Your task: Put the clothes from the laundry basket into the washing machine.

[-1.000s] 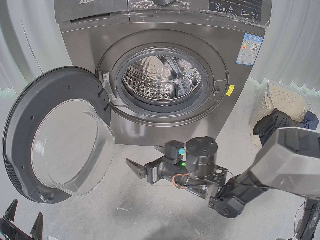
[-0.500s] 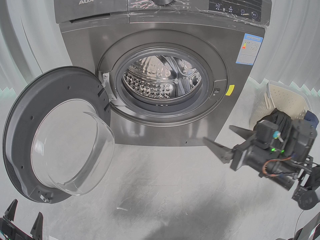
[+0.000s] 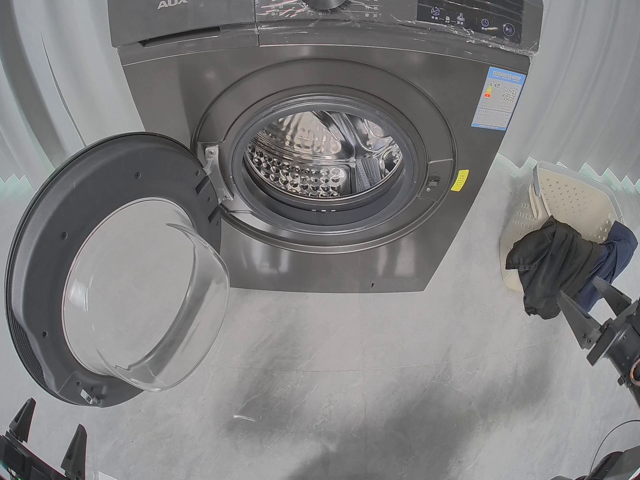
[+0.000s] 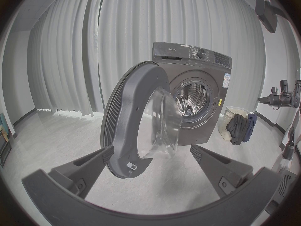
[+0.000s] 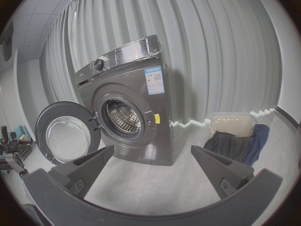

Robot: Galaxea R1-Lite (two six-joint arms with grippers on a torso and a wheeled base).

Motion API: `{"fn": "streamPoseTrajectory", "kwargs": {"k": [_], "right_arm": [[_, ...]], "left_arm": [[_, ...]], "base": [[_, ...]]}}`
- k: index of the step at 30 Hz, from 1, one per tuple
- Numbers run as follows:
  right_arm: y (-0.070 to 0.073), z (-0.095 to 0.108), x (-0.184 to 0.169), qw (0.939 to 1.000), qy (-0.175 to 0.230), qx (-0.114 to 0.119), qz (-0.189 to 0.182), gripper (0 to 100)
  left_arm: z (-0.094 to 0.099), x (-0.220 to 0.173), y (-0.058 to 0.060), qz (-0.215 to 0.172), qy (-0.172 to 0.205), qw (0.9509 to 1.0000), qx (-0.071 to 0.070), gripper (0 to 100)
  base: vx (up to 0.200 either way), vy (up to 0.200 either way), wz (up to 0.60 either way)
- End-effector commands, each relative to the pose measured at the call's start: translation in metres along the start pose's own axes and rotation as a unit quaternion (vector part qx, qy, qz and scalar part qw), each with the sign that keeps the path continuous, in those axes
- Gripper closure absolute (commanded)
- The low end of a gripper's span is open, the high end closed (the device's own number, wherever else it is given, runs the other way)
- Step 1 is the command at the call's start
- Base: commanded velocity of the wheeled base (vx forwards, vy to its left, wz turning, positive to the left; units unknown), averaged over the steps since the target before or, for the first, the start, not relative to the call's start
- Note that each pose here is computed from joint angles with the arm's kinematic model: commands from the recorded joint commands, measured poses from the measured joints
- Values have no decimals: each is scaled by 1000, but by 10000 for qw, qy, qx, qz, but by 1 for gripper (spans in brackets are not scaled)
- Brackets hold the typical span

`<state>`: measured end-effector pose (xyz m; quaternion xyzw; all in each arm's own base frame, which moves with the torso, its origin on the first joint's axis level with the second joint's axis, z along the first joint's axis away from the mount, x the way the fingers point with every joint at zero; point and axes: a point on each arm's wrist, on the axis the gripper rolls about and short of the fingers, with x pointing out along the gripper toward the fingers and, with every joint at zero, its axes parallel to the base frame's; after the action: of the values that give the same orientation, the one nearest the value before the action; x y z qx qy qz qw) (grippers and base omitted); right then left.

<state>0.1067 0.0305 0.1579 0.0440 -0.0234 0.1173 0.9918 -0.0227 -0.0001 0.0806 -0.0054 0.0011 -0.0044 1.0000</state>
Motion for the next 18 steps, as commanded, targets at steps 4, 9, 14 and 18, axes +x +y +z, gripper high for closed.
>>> {"fn": "streamPoseTrajectory", "kwargs": {"k": [4, 9, 14, 18], "right_arm": [[-10, -7, -64, 9979, -282, -83, -569, 0], [-10, -23, -95, 9967, -255, -136, -756, 0], [-9, -37, -114, 9962, -251, -156, -817, 0], [-8, -51, -126, 9948, -205, -262, -960, 0]], "left_arm": [[-5, 0, 0, 5, -11, 10000, 8, 0], [-5, 0, 0, 5, -11, 10000, 16, 0], [-5, 0, 0, -3, -11, 10000, 16, 0], [-5, 0, 0, -3, -11, 10000, 16, 0]], "base": [[0, 0, 0], [0, 0, 0], [0, 0, 0], [0, 0, 0]]}}
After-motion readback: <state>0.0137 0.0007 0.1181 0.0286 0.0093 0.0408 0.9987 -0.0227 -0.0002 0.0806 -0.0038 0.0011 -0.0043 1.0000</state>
